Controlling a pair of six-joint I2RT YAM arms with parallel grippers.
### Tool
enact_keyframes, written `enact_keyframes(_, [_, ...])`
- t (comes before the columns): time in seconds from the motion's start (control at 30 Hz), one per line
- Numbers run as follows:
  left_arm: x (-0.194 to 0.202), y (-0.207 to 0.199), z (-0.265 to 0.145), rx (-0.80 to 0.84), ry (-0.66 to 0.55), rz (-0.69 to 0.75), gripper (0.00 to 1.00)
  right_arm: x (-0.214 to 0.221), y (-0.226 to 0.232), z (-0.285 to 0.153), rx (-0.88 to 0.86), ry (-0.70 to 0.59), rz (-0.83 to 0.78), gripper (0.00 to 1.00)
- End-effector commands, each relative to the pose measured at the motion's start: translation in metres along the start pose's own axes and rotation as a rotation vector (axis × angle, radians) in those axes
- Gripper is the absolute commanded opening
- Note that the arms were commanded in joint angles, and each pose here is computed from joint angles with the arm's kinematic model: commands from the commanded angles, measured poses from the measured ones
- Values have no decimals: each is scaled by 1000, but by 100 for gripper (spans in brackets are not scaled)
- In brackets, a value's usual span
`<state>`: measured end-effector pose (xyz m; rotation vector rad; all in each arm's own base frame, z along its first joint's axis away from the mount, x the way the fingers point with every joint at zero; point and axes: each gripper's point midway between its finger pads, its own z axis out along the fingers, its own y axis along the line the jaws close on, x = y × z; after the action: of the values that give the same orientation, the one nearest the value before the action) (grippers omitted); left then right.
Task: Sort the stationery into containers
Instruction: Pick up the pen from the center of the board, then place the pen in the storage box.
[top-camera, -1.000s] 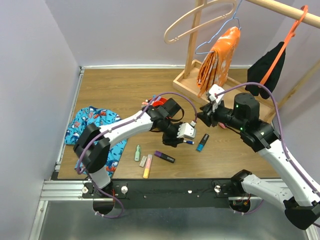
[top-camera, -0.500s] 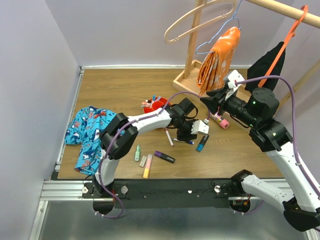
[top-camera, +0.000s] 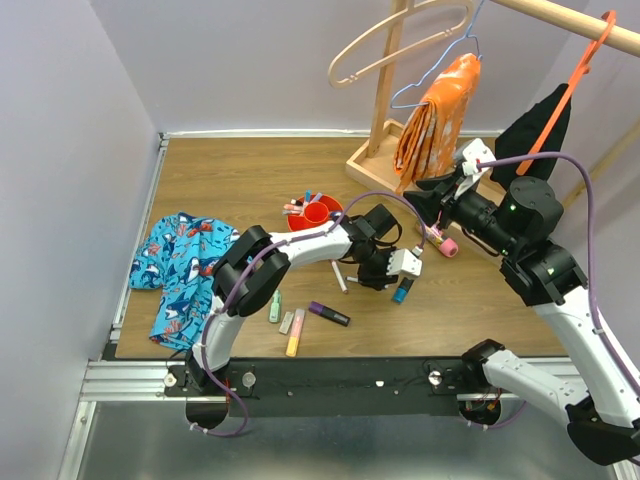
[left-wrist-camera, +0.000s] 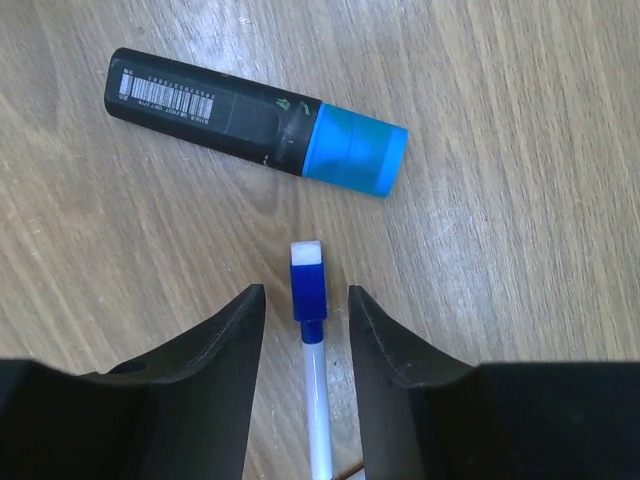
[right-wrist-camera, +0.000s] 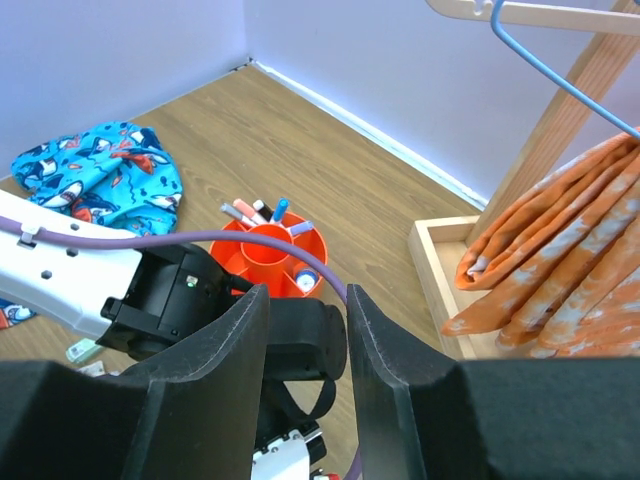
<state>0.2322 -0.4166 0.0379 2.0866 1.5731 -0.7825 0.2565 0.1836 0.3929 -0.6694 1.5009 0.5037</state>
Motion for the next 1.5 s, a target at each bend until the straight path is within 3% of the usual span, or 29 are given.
enact_keyframes(0.0, [1, 5, 9, -22, -2, -8, 44, -4, -8, 0, 39, -20, 7, 44])
enact_keyframes(0.13, [6, 5, 13, -22, 11, -28, 33, 1, -10, 2, 42, -8, 18, 44])
enact_keyframes(0.17, [6, 3, 14, -13, 8, -38, 28, 2, -10, 3, 41, -7, 18, 44])
enact_keyframes(0.2, [5, 1, 13, -7, 5, -44, 17, 2, -10, 3, 42, -5, 19, 44])
enact_keyframes(0.3, [0, -7, 2, 9, 6, -56, 4, 5, -11, 7, 41, 5, 12, 44])
enact_keyframes(0.4, [-13, -13, -26, 7, -19, -54, 0, 7, -15, 11, 54, 14, 13, 44])
enact_keyframes(0.6, [-70, 16, -135, -103, -220, -118, 0, 7, -18, 23, 50, 18, 12, 44])
enact_keyframes(0.73, [-101, 41, -214, -181, -446, -200, 0, 6, -21, 29, 59, 14, 19, 44])
enact_keyframes(0.9, [-76, 79, -281, -290, -661, -297, 0, 15, -23, 40, 53, 42, 28, 44])
enact_keyframes(0.93, [-81, 88, -296, -339, -709, -245, 0, 16, -22, 42, 48, 48, 29, 44])
enact_keyframes(1.0, [-60, 98, -307, -366, -757, -318, 0, 19, -25, 48, 48, 61, 29, 44])
enact_keyframes(1.03, [-63, 106, -320, -411, -798, -264, 0, 21, -25, 50, 45, 71, 29, 44])
enact_keyframes(1.13, [-45, 115, -334, -435, -866, -327, 0, 23, -27, 57, 38, 92, 18, 44])
enact_keyframes(1.47, [-19, 127, -329, -429, -1057, -360, 0, 31, -48, 77, 89, 165, -58, 44])
